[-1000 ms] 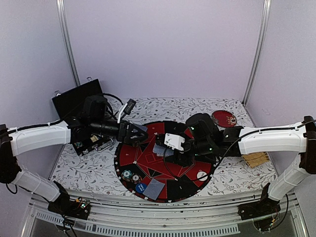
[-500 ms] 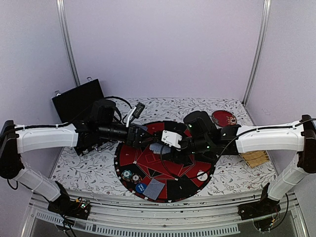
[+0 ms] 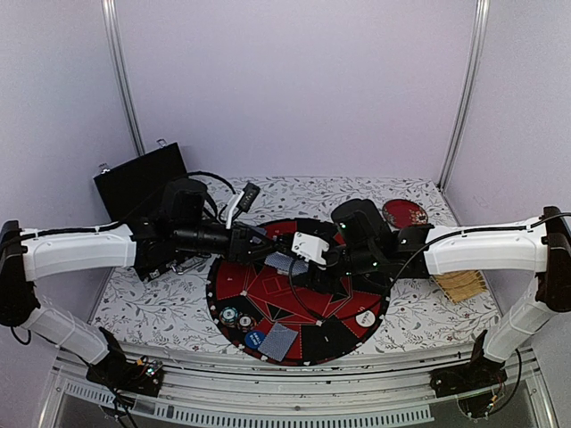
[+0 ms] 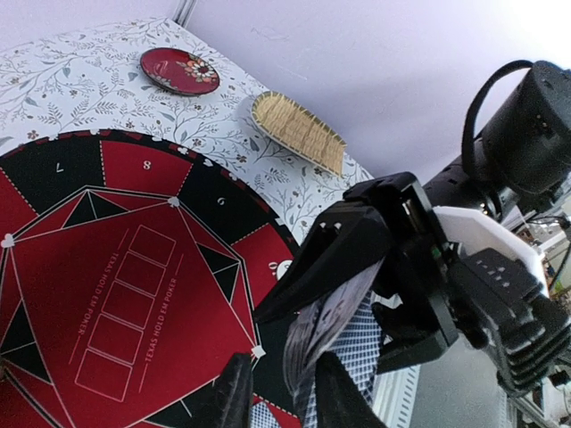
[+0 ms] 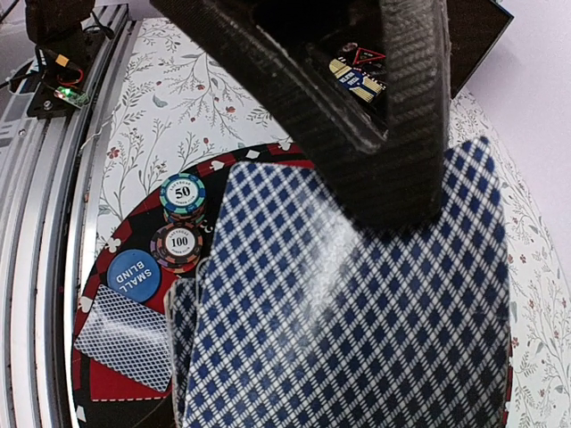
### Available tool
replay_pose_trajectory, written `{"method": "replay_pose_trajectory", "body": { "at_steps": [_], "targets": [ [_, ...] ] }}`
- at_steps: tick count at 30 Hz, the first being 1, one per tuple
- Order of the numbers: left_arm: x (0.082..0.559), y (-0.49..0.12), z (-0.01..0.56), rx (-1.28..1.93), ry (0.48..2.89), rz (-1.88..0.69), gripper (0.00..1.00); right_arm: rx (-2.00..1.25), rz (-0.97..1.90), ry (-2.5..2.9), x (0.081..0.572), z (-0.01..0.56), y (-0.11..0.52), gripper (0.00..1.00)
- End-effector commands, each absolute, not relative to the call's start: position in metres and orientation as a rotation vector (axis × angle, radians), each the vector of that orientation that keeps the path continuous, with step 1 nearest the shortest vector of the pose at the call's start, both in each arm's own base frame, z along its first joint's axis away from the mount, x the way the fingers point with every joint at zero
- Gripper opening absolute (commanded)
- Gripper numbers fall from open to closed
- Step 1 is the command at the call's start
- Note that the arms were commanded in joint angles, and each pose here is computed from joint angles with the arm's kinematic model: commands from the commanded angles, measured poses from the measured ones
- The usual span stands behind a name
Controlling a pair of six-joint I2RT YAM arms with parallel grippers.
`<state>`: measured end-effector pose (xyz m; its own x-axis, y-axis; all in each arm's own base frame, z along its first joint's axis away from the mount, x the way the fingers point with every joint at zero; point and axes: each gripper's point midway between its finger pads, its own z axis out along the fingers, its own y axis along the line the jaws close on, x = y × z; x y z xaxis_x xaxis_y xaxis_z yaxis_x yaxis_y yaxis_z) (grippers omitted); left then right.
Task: Distribute texas hold em gaming equipment
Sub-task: Pick up the poker card from the face-down deck piles, then distribute the poker card in the small blind area.
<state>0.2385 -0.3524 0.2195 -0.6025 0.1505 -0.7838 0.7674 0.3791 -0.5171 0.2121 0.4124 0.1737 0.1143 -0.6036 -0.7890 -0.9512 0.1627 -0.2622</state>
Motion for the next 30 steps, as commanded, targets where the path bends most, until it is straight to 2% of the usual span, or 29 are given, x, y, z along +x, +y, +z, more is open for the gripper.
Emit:
{"method": "replay_pose_trajectory", "body": {
  "at_steps": [1,11,16,19,30],
  "targets": [
    [0.228,-0.357,0.227,0.821,1.958,-1.27,0.24,-1.504,0.533,1.544,0.214,0.19,0.419,0.52],
    [0.228,-0.348,0.227,0.805,1.968,-1.219,0.2,-1.507,0.518,1.553,0.213,0.186,0.415,0.52],
    [0.225,-0.348,0.228,0.812,1.971,-1.23,0.03,-1.506,0.516,1.556,0.214,0.186,0.414,0.52],
    [0.222,-0.348,0.231,0.817,1.962,-1.243,0.0,-1.505,0.511,1.559,0.214,0.185,0.413,0.52],
    [0.215,-0.343,0.253,0.777,1.889,-1.309,0.0,-1.491,0.496,1.587,0.219,0.178,0.408,0.52]
  ]
}}
